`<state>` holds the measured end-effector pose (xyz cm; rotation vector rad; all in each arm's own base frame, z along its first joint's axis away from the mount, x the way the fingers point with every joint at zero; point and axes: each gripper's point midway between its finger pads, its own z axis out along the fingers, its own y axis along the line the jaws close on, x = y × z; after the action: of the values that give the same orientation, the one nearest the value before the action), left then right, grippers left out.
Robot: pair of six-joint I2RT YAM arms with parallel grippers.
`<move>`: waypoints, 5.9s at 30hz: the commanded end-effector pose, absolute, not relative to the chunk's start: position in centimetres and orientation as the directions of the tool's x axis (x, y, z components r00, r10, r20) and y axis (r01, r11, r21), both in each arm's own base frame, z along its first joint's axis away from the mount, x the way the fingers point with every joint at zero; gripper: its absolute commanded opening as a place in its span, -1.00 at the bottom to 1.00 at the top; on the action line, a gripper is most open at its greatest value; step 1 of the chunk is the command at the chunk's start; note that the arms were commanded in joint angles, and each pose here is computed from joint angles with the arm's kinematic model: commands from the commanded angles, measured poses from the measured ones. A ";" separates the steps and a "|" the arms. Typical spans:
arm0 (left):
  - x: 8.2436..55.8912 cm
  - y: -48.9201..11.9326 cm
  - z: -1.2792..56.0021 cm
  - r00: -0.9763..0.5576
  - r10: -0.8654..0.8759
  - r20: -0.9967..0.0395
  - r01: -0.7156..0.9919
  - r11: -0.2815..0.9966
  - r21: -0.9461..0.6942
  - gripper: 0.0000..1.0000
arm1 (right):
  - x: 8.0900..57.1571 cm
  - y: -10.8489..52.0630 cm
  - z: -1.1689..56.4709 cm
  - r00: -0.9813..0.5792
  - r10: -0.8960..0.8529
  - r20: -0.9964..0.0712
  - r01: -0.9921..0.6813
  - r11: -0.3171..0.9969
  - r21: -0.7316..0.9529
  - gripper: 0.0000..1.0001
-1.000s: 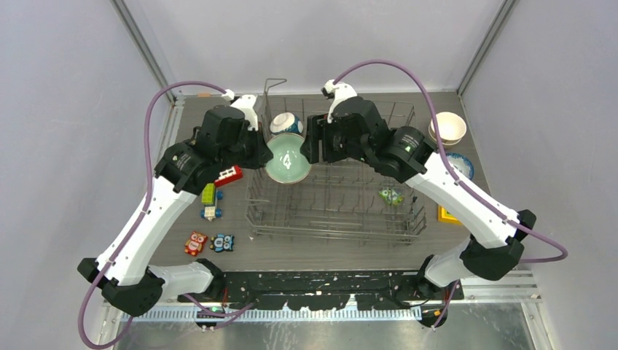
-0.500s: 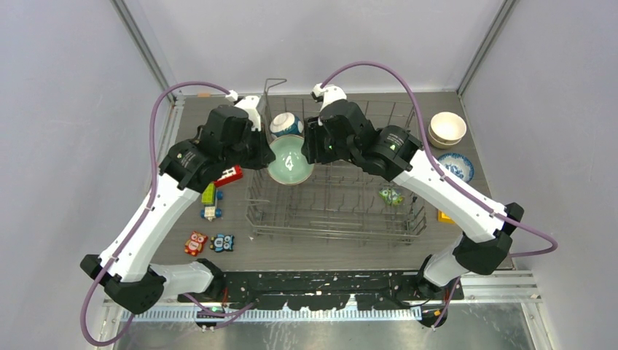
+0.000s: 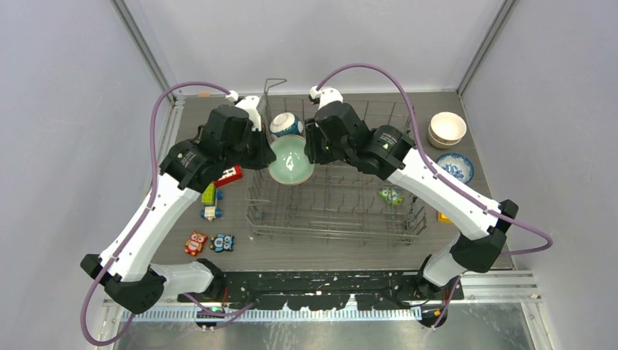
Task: Unload the bowls from the dish rack
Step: Adjust the dish rack at the center of the board.
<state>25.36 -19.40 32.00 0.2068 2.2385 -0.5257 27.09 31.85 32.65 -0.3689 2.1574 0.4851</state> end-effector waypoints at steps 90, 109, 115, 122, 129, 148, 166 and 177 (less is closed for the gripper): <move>32.4 -14.1 29.9 -0.461 -0.046 -0.886 0.108 0.988 -0.107 0.99 | 22.4 -6.8 29.0 0.055 0.651 -0.757 0.681 0.530 0.505 -0.99; 36.1 -15.1 24.5 -0.587 0.031 -0.809 0.108 0.993 -0.041 0.37 | 23.8 -1.8 30.7 -0.061 0.653 -0.755 0.484 0.681 0.550 -0.99; 36.8 -14.7 23.2 -0.609 0.056 -0.791 0.087 0.996 0.004 0.15 | 24.3 -0.6 31.3 -0.087 0.664 -0.743 0.437 0.695 0.571 -0.99; 37.6 -13.9 23.0 -0.606 0.016 -0.795 0.037 0.999 -0.009 -0.37 | 24.5 -0.2 31.3 -0.099 0.658 -0.746 0.422 0.707 0.568 -0.99; 38.6 -13.3 23.7 -0.583 -0.054 -0.811 -0.034 0.999 -0.042 -0.74 | 24.7 -0.3 31.5 -0.100 0.644 -0.759 0.420 0.718 0.555 -0.99; 41.7 -13.2 26.9 -0.450 -0.295 -0.843 -0.225 0.951 -0.213 -0.99 | 25.9 0.6 32.0 -0.122 0.595 -0.794 0.395 0.763 0.511 -0.99; 45.6 -10.0 26.0 -0.354 -0.390 -0.850 -0.368 0.893 -0.257 -0.99 | 26.2 1.2 32.2 -0.167 0.564 -0.809 0.381 0.793 0.475 -0.99; 45.8 -11.6 25.0 -0.417 -0.370 -0.830 -0.287 0.921 -0.266 -0.81 | 25.2 6.5 33.4 -0.402 0.456 -0.794 0.117 0.885 0.450 -0.99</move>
<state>43.18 -12.08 22.12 -0.2775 2.1917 0.0097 25.20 2.86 29.45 0.6240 1.9859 0.1915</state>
